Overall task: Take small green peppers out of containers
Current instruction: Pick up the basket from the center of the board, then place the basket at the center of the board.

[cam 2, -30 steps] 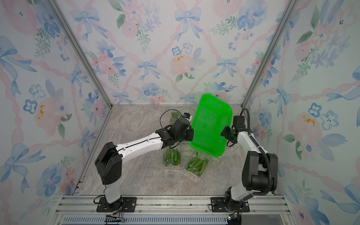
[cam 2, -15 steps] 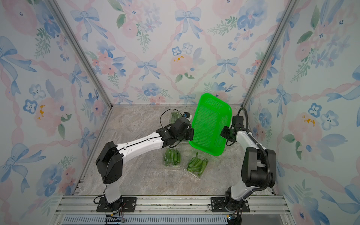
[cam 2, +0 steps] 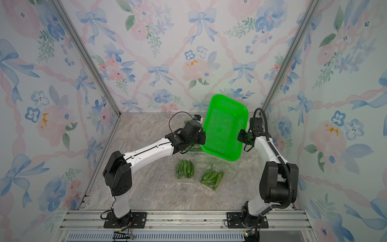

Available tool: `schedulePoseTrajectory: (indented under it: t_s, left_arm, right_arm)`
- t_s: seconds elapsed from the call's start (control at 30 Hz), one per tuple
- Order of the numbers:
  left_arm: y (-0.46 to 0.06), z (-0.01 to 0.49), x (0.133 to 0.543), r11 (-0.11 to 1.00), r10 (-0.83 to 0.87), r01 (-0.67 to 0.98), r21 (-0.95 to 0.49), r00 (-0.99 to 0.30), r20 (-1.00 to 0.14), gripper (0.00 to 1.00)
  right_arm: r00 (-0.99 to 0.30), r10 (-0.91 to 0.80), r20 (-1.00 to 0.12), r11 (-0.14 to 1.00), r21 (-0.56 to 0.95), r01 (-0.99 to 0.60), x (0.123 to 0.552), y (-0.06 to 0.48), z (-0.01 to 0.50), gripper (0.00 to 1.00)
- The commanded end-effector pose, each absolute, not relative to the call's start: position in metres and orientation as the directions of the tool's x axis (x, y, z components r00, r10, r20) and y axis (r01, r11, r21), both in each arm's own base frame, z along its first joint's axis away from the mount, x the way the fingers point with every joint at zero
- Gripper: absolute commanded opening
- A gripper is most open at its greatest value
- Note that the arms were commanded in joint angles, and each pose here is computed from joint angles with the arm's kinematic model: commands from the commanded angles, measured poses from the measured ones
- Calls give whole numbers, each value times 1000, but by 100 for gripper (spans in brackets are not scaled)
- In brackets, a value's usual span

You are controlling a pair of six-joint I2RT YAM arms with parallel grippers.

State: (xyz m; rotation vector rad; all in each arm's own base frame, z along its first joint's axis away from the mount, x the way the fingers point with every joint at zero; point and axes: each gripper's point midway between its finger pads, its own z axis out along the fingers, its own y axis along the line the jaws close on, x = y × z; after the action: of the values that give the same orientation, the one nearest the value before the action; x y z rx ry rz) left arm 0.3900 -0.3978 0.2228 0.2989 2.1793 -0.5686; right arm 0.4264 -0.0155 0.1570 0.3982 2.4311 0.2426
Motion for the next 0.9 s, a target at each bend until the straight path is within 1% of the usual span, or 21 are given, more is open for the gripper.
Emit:
schedulePoseTrajectory:
  t_s: [0.0,0.1,0.17,0.27,0.37,0.53,0.73,0.87]
  left_arm:
    - [-423,256,375,793,0,496,-354,-581,-814,2]
    - [-401,265,377,806,-32,464,-366,-583,-812,3]
    - [-381,267,378,818,-56,436,-375,-589,-806,3]
    - [-340,271,383,842,-96,383,-381,-589,-803,3]
    - [-296,276,385,856,-136,336,-392,-586,-799,4]
    - [-215,280,378,898,-197,224,-379,-565,-801,5]
    - [-127,269,363,908,-309,79,-412,-539,-784,9]
    - [-79,259,356,907,-362,-3,-422,-519,-774,10]
  right_arm:
    - [-707,347,-616,909,406,92,425,36,220,10]
    - [-714,334,-616,894,447,32,423,61,236,10]
    - [-717,305,-627,896,443,-6,421,81,244,10]
    - [-709,272,-650,894,444,-64,418,114,258,10]
    - [-697,264,-667,868,479,-129,419,154,275,10]
    - [-703,187,-686,833,490,-257,421,237,290,11]
    - [-728,74,-682,793,482,-371,419,339,277,12]
    - [-733,21,-679,770,479,-422,415,393,262,12]
